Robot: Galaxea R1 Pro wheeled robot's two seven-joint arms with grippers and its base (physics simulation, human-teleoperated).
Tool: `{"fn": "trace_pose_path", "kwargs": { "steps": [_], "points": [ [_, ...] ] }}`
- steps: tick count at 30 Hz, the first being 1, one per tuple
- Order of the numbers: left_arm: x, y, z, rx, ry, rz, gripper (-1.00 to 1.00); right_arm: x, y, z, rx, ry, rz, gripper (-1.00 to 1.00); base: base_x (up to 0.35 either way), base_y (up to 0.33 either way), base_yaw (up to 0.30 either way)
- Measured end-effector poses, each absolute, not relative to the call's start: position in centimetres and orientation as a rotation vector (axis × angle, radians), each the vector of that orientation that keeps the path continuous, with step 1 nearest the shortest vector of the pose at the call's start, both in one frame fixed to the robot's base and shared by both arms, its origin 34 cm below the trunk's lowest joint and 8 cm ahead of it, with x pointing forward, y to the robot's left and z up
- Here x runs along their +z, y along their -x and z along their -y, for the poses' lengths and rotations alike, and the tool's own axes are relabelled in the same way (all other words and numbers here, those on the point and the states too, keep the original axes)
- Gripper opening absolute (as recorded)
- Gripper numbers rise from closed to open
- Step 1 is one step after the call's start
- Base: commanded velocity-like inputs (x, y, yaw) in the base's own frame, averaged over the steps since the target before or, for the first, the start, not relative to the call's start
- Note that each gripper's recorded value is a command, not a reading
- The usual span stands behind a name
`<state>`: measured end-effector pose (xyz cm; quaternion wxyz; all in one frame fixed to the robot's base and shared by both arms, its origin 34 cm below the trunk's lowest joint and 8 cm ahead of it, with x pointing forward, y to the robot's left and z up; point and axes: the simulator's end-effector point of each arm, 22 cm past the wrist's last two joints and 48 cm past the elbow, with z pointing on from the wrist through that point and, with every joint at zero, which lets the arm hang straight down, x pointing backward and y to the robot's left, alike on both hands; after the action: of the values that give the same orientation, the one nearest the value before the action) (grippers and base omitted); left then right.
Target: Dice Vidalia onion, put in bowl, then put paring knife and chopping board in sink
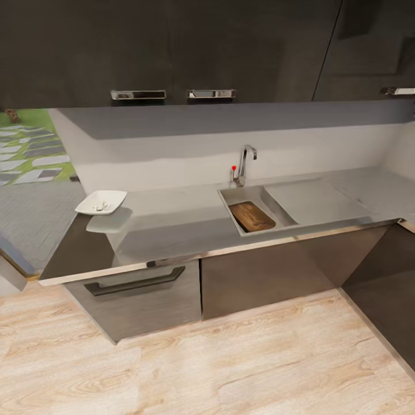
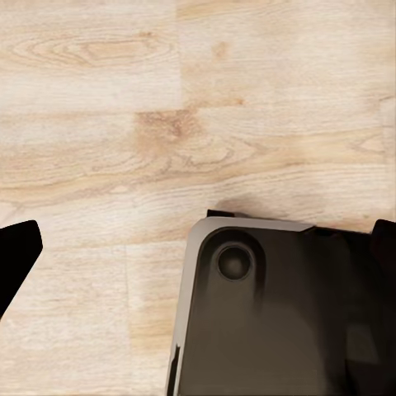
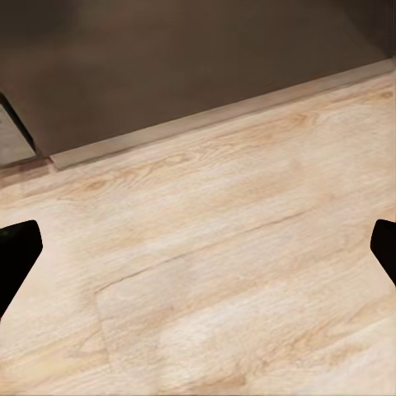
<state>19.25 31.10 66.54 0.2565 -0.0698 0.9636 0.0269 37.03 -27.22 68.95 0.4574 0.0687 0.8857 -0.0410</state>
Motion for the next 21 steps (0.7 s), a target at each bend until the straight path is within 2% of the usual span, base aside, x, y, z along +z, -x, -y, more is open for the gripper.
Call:
{"fn": "trace_pose_path", "kwargs": {
  "steps": [21],
  "points": [
    [66.7,-20.1,-31.1,0.070,0.190,-2.588,1.00,71.6,-40.1,28.5,-0.119,-0.161,-2.059,1.00,0.000,0.000,0.000]
  ]
}}
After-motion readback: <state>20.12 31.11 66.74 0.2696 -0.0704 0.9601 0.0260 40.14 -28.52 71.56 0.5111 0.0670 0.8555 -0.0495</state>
